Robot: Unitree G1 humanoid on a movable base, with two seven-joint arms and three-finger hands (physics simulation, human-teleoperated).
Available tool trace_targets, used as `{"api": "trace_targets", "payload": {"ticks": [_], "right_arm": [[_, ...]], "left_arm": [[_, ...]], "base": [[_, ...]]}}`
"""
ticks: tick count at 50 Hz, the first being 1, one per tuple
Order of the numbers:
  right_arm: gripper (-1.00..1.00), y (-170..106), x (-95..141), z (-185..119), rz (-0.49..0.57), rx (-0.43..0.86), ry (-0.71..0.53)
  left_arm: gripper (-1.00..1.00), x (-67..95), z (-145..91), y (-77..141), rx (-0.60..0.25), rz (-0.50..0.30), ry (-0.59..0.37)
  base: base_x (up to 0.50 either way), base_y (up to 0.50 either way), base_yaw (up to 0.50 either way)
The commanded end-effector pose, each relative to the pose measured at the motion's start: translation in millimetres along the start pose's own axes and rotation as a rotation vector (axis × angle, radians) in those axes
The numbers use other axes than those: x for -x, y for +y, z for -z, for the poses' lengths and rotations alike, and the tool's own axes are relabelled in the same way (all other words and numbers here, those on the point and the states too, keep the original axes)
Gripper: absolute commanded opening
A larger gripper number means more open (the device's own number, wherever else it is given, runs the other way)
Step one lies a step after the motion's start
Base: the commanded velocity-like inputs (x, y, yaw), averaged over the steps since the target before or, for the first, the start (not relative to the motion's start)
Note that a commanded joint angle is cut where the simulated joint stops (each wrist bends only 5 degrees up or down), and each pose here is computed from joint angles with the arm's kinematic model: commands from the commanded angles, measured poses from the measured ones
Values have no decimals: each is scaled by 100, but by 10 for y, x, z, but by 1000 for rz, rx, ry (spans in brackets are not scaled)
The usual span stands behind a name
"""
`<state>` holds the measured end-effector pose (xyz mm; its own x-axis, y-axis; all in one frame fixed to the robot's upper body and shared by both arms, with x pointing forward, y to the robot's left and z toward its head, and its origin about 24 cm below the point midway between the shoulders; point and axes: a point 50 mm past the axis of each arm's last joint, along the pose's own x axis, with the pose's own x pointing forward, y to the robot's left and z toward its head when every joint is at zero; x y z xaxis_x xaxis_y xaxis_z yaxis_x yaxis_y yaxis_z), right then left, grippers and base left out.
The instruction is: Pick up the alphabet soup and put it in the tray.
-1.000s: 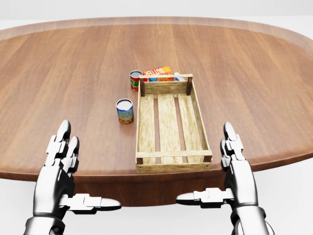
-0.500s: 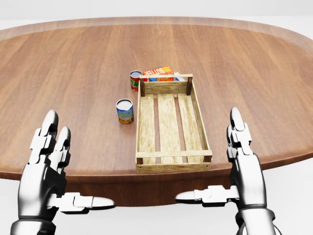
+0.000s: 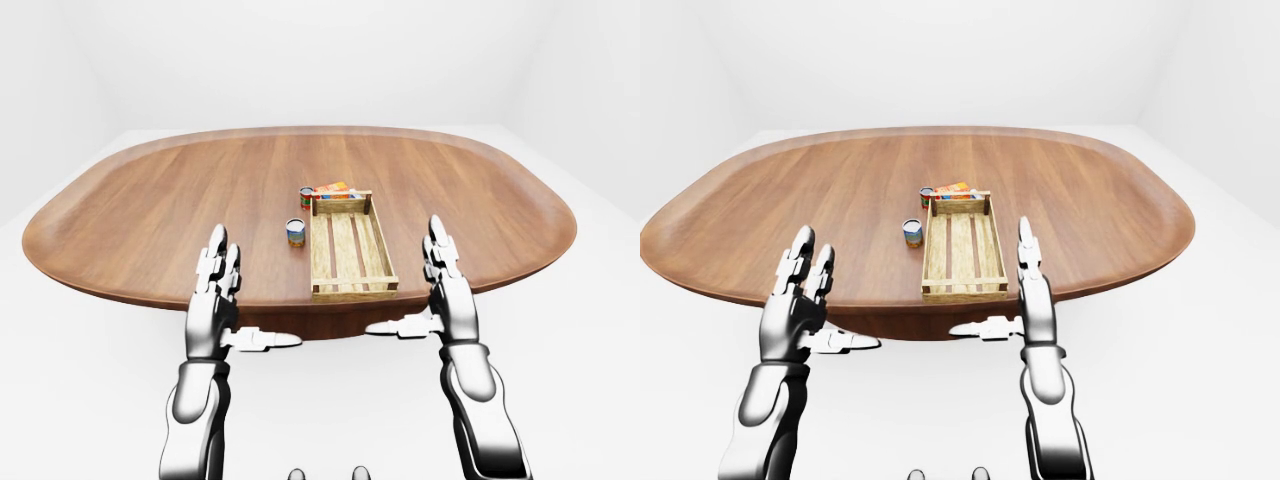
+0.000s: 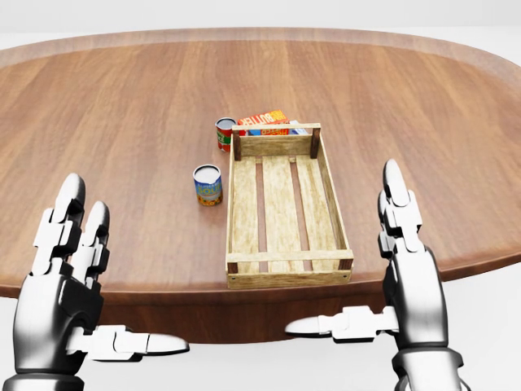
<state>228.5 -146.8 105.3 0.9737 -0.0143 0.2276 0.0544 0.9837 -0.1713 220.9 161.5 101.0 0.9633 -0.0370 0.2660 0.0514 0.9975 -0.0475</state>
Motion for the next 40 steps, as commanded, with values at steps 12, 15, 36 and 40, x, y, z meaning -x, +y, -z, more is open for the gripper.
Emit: {"api": "trace_targets", "payload": {"ticks": [12,15,36,40], "right_arm": [[98,12,-26,-52,-8,14,-25],[98,-5,-30,-32,16,14,-17],[98,51,-27,-66,-31,2,-30],[98,47,-33,-68,-17,8,-32]], "left_arm": [[100,2,-18,-7,-7,-3,-12],[100,-3,4,-6,-9,-5,-3],[100,17,-5,-14,4,4,2],[100,16,-8,-12,4,4,1]], "base": [[0,0,0],[0,0,0],[18,0,0],[0,0,0]]}}
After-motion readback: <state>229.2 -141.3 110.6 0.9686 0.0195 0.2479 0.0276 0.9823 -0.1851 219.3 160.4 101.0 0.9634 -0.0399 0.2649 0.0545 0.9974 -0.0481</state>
